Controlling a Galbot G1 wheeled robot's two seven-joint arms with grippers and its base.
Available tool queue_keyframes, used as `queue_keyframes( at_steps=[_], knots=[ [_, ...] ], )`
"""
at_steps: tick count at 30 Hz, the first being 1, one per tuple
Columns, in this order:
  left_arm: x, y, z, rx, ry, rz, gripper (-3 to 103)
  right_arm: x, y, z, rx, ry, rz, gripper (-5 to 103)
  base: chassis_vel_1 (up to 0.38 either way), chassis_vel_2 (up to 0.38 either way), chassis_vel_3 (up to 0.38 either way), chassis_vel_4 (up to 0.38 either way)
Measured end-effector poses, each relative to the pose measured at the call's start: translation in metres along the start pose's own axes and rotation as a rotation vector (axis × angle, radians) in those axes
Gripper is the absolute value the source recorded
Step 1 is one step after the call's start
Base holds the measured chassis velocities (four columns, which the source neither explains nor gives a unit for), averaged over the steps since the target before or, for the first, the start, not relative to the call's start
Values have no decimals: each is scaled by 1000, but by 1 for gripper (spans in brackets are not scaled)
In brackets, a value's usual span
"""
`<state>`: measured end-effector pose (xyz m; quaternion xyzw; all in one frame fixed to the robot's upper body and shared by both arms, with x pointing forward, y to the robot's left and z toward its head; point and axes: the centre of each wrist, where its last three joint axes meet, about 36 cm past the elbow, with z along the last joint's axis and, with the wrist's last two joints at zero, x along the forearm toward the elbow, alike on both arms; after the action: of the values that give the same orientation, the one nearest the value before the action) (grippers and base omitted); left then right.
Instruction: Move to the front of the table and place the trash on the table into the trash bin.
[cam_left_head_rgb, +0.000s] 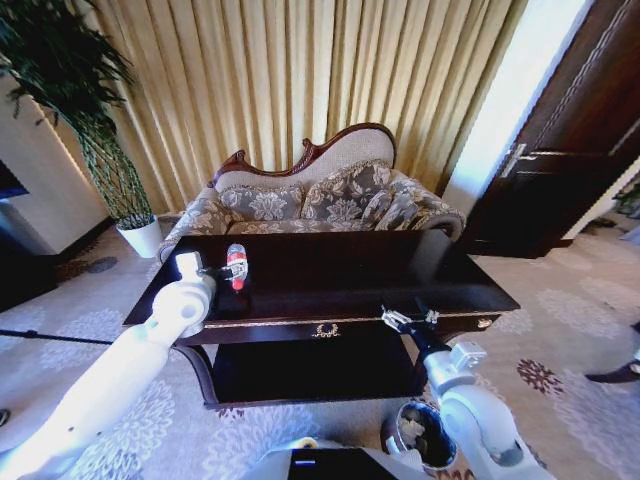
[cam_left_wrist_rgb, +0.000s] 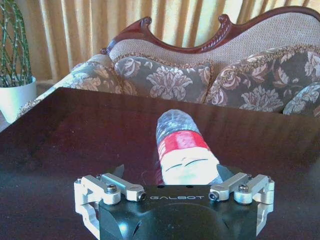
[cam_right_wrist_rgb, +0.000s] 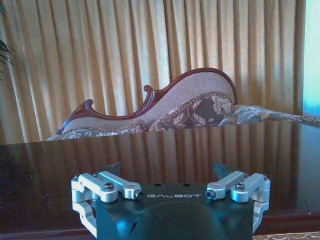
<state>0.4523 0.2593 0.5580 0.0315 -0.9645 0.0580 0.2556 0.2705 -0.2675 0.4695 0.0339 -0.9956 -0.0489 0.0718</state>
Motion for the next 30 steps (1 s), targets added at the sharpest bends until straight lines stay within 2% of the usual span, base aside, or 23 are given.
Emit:
queue_keyframes(
  at_steps=[15, 23, 30],
  knots=[
    [-12, -1, 4, 5, 24, 0, 100, -2, -3, 4, -2, -7, 11, 100, 0, 0, 0, 0],
    [-12, -5, 1, -17, -3, 36, 100, -3, -4, 7, -4, 0, 12, 100, 0, 0, 0, 0],
    [-15, -9, 1, -24, -1, 45, 100, -3, -4, 8, -5, 0, 12, 100, 0, 0, 0, 0]
  ],
)
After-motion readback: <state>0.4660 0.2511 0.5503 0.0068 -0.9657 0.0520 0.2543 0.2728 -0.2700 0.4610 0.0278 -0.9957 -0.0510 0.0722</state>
